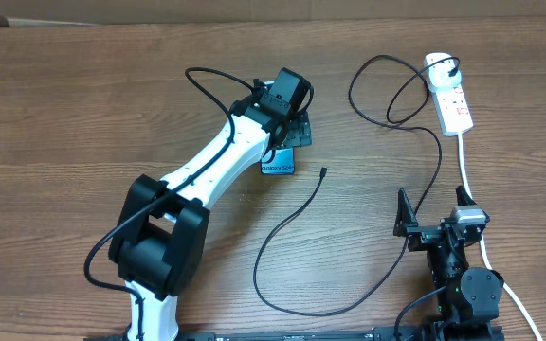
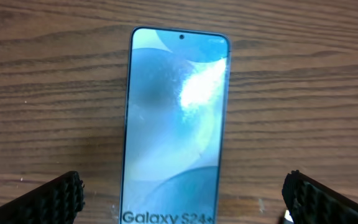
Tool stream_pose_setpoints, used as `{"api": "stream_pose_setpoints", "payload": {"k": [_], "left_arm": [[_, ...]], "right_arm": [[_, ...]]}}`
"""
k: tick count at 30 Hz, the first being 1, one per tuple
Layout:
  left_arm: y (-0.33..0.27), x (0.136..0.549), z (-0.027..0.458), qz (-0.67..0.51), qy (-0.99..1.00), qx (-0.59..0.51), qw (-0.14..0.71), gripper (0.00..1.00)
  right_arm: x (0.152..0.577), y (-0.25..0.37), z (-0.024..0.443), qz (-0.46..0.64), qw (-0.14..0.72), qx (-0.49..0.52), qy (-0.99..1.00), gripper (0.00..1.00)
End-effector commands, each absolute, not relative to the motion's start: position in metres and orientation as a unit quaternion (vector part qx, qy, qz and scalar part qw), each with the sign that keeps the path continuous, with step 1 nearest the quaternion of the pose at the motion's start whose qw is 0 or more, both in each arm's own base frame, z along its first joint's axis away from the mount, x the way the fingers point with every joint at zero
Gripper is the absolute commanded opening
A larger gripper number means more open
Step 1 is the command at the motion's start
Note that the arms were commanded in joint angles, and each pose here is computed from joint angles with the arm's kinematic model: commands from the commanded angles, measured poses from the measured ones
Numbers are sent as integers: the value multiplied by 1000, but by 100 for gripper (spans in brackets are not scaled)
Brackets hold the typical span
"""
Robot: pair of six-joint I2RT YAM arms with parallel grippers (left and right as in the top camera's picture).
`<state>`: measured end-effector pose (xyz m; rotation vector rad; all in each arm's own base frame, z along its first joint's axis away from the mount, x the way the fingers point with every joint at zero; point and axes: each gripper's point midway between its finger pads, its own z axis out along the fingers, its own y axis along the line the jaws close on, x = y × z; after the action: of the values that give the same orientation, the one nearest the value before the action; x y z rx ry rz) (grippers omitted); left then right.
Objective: Plug charger to phone and switch on socket
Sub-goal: 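Lower the left gripper onto the smartphone and close on it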
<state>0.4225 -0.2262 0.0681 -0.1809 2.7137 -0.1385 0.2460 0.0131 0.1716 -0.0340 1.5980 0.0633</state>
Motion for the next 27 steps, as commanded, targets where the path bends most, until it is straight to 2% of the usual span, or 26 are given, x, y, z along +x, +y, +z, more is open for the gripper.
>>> {"api": "stream_pose_setpoints", "payload": {"k": [1, 12, 27], "left_arm": [[-225, 431, 56, -30, 974, -68, 214, 100], [-227, 433, 19, -16, 979, -56, 195, 100], [-226, 432, 9, -9, 981, -39, 189, 100]], "right_arm": [[246, 14, 170, 29, 698, -15, 715, 100], [246, 14, 170, 29, 698, -15, 715, 100], [246, 14, 170, 29, 698, -15, 715, 100]]}}
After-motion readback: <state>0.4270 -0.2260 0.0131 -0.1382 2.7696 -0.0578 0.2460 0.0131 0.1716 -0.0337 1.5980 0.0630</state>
